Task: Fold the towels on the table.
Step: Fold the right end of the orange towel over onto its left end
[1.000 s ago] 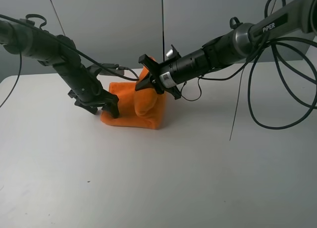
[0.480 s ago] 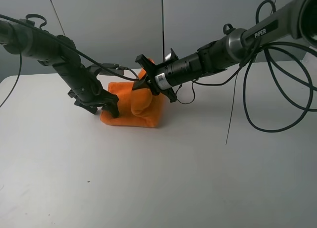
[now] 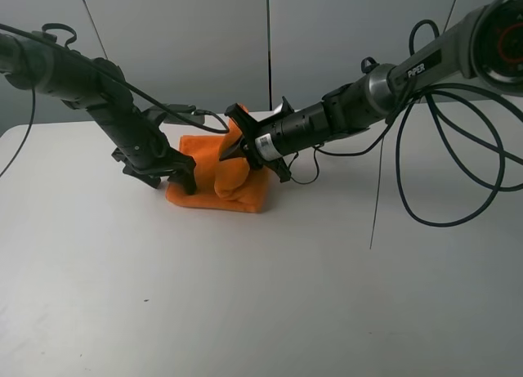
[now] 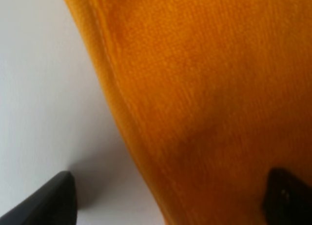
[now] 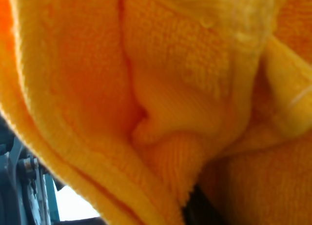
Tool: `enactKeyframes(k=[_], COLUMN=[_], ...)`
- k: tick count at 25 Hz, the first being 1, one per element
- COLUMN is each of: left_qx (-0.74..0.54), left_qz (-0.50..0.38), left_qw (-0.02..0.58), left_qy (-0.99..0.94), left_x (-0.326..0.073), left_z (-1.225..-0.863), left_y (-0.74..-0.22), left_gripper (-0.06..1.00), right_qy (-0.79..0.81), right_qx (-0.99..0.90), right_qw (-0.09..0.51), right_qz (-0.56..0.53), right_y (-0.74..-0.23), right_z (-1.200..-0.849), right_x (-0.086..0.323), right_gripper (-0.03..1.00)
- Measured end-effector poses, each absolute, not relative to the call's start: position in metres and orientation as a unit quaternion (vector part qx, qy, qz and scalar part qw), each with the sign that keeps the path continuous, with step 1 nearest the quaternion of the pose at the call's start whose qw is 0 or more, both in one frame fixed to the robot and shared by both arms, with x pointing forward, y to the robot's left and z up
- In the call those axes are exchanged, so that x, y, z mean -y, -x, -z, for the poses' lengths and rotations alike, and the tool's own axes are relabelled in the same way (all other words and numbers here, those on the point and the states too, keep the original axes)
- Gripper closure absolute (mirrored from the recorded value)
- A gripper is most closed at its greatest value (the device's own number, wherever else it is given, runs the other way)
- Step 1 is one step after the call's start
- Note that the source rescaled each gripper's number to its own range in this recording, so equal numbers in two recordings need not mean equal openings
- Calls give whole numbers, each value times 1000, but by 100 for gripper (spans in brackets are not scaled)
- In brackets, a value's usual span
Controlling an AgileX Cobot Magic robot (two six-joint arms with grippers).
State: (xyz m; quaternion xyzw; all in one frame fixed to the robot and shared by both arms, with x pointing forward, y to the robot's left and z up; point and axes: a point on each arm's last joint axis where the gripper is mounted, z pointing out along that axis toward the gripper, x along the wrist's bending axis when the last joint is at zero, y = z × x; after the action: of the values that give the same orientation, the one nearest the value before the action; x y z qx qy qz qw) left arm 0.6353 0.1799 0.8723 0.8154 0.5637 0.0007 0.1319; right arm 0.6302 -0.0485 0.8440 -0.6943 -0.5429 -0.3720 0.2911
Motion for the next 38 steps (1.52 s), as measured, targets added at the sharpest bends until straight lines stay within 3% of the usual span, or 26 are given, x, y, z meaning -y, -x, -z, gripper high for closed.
enactKeyframes(k=[3, 14, 16, 20, 22, 27, 34, 38], left_qx=[-563, -554, -552, -549, -547, -534, -535, -541], left_qz=[-11, -102, -121, -158, -170, -194, -181, -173], left_qw=[141, 221, 244, 292, 311, 346, 338, 335], left_qy=[-814, -796, -788, -767, -758, -747, -753, -752], left_x=[-184, -197, -199, -203, -204, -205, -204, -205], left_z=[-886, -995, -1019, -1068, -1090, -1135, -1144, -1146], left_y=[-635, -625, -619, -603, -598, -591, -587, -583], left_gripper=[-5, -5, -5, -5, -5, -5, -5, -5], right_qy=[694, 695, 690, 665, 649, 612, 592, 594], right_qx=[544, 543, 548, 560, 569, 599, 614, 636], right_qw=[291, 291, 291, 312, 313, 307, 317, 286], right_qz=[372, 372, 372, 383, 395, 414, 416, 401], right_y=[-630, -630, -629, -626, -626, -615, -600, -595], right_z=[-844, -844, -844, -852, -865, -897, -916, -911], right_x=[48, 48, 48, 45, 42, 28, 9, 3], right_gripper=[92, 90, 75, 12, 0, -3, -3, -3])
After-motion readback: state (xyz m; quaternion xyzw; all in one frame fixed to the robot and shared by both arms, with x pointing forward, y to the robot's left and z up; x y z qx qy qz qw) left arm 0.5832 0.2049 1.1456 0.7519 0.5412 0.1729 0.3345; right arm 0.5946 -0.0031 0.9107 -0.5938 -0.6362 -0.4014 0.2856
